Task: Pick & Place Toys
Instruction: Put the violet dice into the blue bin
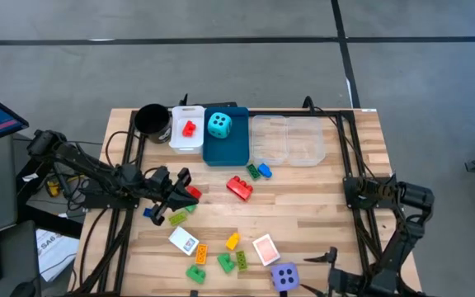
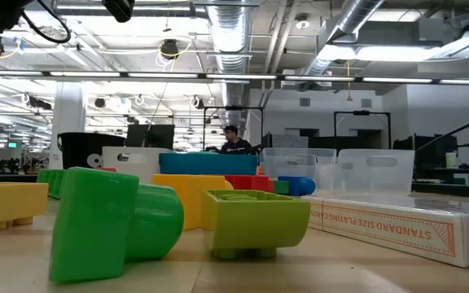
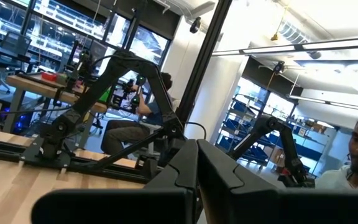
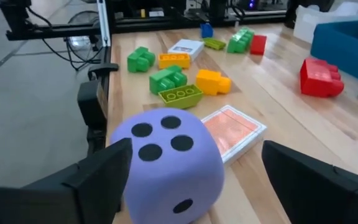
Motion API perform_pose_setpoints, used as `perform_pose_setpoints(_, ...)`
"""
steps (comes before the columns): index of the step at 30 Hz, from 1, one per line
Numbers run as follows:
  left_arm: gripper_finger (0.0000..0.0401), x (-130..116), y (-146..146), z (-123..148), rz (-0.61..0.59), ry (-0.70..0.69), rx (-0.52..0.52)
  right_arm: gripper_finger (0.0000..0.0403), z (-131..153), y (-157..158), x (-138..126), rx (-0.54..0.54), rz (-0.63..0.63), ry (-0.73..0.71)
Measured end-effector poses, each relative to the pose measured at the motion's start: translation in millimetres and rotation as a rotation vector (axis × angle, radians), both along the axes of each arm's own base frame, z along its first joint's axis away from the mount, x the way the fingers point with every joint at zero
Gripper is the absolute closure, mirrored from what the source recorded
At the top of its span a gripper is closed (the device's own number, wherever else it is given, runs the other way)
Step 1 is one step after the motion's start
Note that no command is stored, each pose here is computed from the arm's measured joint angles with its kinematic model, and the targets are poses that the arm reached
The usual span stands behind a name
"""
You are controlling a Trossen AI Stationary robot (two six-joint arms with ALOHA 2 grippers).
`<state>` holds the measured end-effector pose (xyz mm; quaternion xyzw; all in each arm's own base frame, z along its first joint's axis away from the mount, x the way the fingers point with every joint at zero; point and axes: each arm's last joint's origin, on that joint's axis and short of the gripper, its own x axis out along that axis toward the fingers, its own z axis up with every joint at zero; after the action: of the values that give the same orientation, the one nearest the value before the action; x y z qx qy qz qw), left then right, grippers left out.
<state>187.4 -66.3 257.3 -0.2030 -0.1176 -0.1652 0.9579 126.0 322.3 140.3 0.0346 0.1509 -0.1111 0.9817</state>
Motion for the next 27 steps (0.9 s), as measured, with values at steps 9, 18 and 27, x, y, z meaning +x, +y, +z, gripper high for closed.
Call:
perform_pose_setpoints(9, 0.0401, 0.0, 0.0, -0.1, -0.001, 0.001, 0.000, 0.0040, 0.8, 4.2, 3.6, 0.074, -0.001, 0.003)
perform_pose_setpoints(18, 0.0401, 0.0, 0.0, 0.1, -0.001, -0.001, 0.000, 0.0045, -0.5, 8.1, 7.1, 0.084, 0.049, 0.099)
perform_pose_setpoints(27, 0.0401, -0.1, -0.1, 0.2, -0.005, -0.002, 0.001, 0.0009, -1.8, 11.1, 16.3, 0.151, 0.097, 0.214)
